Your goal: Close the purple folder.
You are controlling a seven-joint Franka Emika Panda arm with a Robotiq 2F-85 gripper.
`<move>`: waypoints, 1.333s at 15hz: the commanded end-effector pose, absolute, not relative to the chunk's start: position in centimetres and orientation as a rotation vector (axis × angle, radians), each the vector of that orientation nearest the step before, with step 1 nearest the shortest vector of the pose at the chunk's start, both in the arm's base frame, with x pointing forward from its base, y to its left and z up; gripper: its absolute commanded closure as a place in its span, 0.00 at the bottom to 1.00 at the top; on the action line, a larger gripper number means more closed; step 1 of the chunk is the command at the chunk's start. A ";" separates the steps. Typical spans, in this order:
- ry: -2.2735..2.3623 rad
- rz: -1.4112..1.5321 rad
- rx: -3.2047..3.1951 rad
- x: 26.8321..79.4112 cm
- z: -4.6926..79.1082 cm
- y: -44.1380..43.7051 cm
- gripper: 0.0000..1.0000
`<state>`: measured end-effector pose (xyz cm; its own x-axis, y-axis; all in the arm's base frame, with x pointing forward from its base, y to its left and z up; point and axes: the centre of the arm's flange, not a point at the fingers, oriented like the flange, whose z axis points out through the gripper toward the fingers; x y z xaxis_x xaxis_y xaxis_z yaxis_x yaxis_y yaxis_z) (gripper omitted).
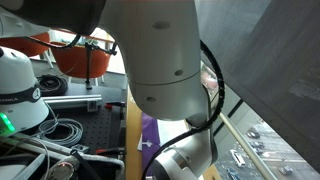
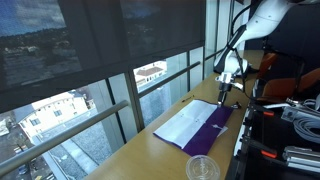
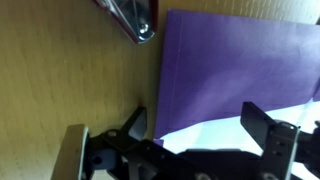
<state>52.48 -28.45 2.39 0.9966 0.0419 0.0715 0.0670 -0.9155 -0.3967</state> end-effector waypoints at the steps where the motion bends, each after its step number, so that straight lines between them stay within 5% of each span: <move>1: -0.058 -0.100 -2.682 53.1 1.3 -28.4 0.00; 9: -0.015 -0.110 -2.624 54.3 1.2 -26.7 0.00; 10: -0.011 -0.110 -2.620 54.6 1.1 -26.3 0.22; 20: 0.012 -0.079 -2.699 56.3 6.3 -24.3 0.93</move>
<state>55.56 -25.33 2.63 0.9972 -0.0208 0.0719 0.0147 -0.8876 -0.4605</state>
